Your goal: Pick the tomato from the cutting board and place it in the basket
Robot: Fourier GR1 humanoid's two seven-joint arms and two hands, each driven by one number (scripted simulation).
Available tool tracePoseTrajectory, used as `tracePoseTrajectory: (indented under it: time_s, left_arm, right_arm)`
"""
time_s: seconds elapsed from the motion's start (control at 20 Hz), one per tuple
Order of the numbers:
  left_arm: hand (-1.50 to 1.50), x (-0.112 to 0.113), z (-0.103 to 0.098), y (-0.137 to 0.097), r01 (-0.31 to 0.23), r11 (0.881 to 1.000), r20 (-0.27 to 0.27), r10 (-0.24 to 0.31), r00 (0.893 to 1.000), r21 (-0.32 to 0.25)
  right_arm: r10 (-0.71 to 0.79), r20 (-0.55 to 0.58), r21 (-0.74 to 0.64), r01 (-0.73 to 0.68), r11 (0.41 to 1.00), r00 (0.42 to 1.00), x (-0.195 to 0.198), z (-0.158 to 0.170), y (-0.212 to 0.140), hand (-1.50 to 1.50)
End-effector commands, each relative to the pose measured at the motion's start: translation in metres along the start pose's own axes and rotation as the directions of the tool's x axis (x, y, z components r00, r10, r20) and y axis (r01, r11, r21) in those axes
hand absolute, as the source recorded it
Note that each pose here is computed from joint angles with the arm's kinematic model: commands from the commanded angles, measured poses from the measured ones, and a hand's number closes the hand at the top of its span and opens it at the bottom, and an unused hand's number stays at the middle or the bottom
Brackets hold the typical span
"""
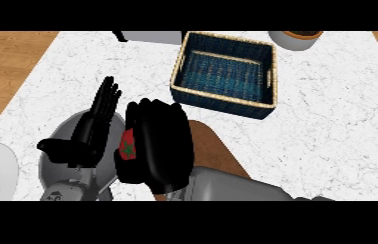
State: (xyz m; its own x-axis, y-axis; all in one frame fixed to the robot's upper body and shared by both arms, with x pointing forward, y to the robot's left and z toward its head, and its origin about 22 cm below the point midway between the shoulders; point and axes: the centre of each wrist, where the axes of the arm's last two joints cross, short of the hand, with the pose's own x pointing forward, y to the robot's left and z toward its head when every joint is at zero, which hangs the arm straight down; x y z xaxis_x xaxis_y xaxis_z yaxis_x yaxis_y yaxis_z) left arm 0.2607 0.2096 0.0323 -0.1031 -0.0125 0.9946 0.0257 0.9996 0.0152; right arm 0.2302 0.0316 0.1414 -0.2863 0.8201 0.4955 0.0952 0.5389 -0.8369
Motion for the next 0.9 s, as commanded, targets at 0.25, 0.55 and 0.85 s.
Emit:
tracePoseTrajectory:
  time_s: [0.25,0.55,0.85]
  left_arm:
    - [0.00,0.005,0.000,-0.005,0.001,1.000,0.009,-0.001,1.000,0.029]
    - [0.00,-0.001,0.003,0.022,0.022,0.997,-0.010,-0.021,1.000,0.075]
    - [0.00,-0.003,0.012,0.017,0.023,0.995,-0.016,-0.021,1.000,0.095]
  right_arm:
    - [-0.187,-0.152,-0.109,0.172,0.979,0.970,0.044,-0.017,-0.040,1.50]
    - [-0.048,-0.247,-0.139,0.013,0.990,0.968,0.056,-0.036,-0.049,1.50]
    - [0.042,-0.305,-0.144,-0.089,0.986,0.951,0.056,-0.056,-0.045,1.50]
